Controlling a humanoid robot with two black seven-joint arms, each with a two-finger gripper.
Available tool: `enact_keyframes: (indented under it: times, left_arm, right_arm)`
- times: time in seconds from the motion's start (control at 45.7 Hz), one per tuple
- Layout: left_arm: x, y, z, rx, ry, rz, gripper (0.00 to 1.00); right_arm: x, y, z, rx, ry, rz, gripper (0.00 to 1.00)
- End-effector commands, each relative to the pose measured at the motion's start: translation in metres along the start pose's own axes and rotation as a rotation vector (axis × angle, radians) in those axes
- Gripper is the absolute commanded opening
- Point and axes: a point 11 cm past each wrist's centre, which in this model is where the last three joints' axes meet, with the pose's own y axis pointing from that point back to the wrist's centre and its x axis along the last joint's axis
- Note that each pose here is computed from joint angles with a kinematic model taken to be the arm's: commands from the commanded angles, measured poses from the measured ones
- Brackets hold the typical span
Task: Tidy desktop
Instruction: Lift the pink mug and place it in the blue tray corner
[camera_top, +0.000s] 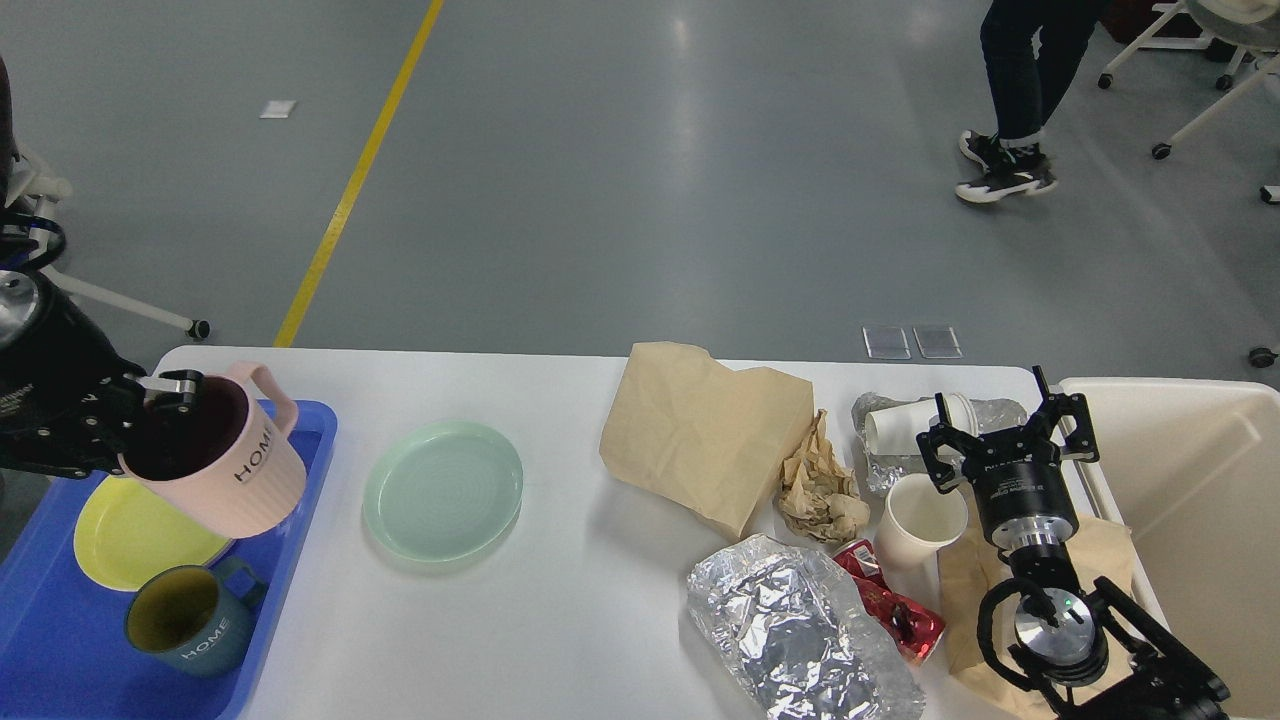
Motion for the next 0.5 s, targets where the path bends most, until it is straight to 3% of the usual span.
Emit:
enact_keyframes:
  times: [0.0, 0.306, 0.481]
  left_arm:
    - [0.016, -0.012, -0.047, 0.008, 0.051, 0.014, 0.01]
    - [0.045, -0.051, -0.149, 0.078, 0.197, 0.068, 0.02]
    - [0.046, -0.084, -0.187, 0.091, 0.264, 0.069, 0.04]
  right_arm:
    - [0.000, 0.000, 0.000, 0.000, 0.000, 0.000, 1.00]
    - [0.000, 0.000, 0.000, 0.000, 0.000, 0.000, 1.00]
    - [0.000, 0.000, 0.000, 0.000, 0.000, 0.000, 1.00]
